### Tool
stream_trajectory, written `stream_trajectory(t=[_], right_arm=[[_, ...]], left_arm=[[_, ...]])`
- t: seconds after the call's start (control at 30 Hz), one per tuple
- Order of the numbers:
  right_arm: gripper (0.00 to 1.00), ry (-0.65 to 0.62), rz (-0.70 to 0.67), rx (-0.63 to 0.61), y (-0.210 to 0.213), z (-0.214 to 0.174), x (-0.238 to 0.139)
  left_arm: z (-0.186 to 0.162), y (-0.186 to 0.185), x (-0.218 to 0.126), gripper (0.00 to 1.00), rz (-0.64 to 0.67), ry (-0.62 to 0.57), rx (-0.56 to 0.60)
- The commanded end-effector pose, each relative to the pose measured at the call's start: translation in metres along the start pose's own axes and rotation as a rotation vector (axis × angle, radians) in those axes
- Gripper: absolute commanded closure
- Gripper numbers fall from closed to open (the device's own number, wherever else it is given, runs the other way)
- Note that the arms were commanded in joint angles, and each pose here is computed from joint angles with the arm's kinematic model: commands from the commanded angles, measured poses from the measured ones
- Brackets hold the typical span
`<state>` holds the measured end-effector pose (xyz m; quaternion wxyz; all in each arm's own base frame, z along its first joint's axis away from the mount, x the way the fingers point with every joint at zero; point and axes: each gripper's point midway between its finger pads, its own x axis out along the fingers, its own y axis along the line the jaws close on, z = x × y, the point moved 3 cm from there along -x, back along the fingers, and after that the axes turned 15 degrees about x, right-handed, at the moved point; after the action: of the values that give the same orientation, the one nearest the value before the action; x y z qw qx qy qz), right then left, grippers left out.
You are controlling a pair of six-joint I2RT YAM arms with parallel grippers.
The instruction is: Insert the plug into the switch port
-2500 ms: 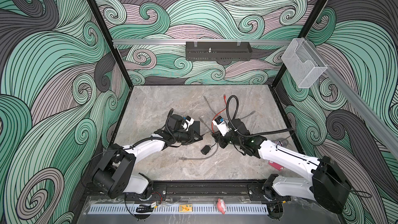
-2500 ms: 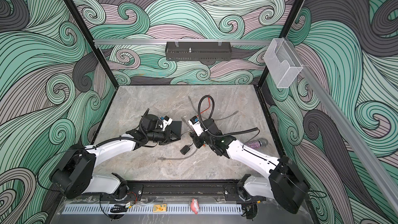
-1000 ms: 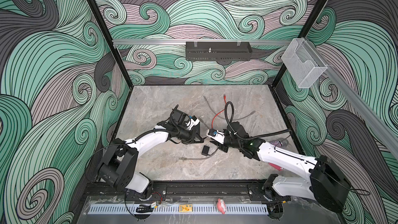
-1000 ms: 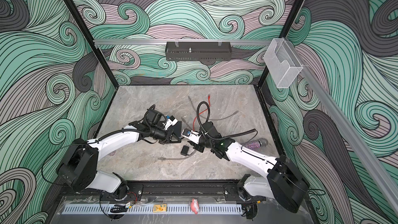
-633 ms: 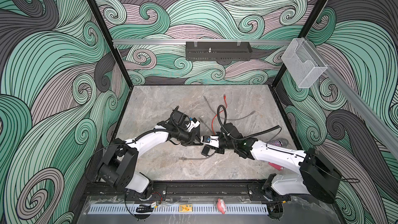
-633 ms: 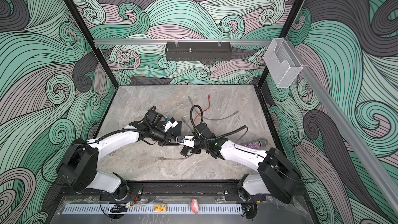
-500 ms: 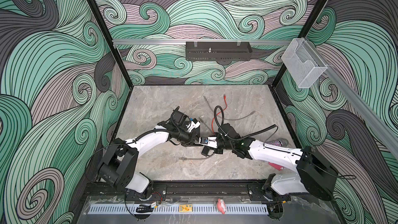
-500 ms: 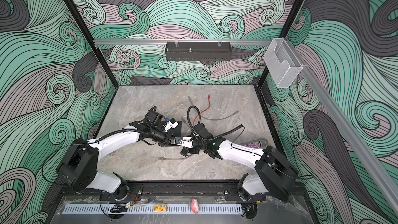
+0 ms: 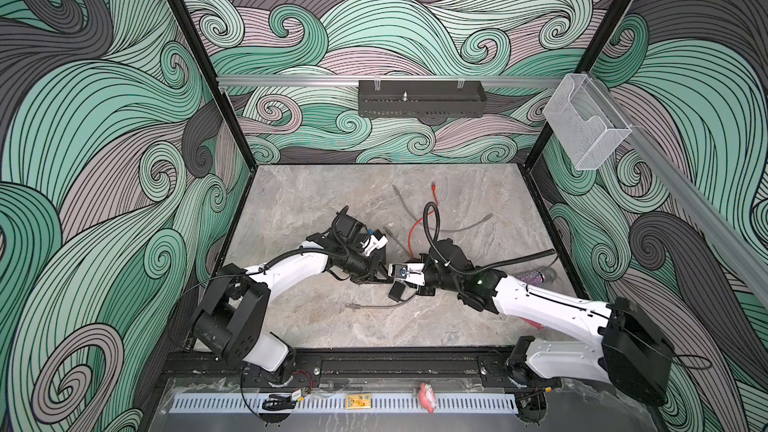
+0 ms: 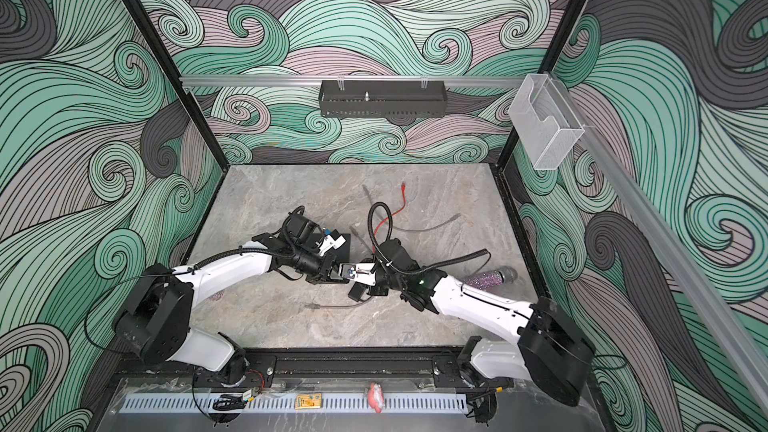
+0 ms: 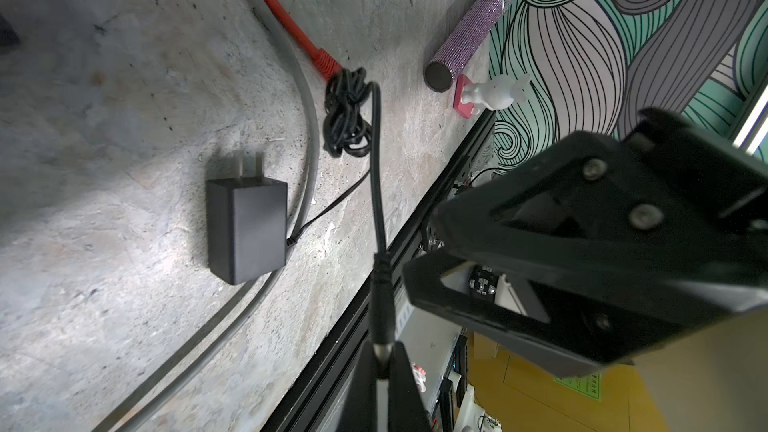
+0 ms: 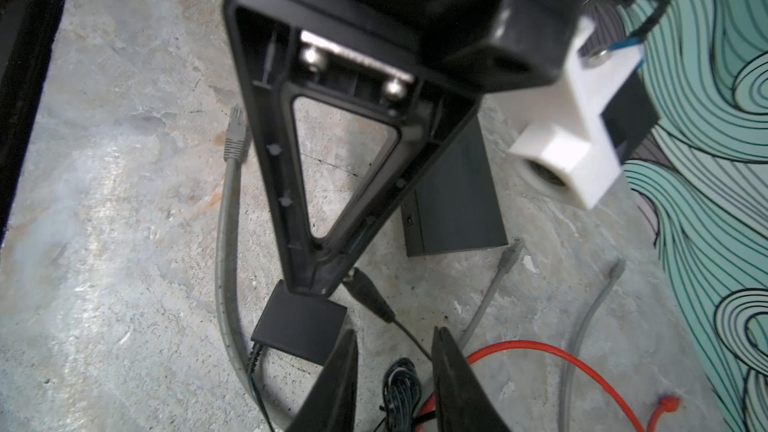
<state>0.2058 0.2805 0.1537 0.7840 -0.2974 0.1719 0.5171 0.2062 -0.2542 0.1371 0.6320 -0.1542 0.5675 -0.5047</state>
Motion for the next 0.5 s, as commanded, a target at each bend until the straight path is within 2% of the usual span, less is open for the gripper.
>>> stream_trajectory(t=[0.0,0.17,0.47], right_arm=[[0.66,0.013,-0.006,-0.044,0.000,-0.004,0.005],[0.65,0.054,0.022,-0.077,0.003,-0.011,0.018],[0.67,0.018,0.022,-0.093,0.001,-0.003,0.024]], left_arm=[[0.002,-0.007,0.000,1.00,-0.016,0.015,0.026],[0.001,-0.010,-0.002,1.00,-0.023,0.012,0.038],[0.000,-0.012,0.002,1.00,-0.040,0.032,0.034]])
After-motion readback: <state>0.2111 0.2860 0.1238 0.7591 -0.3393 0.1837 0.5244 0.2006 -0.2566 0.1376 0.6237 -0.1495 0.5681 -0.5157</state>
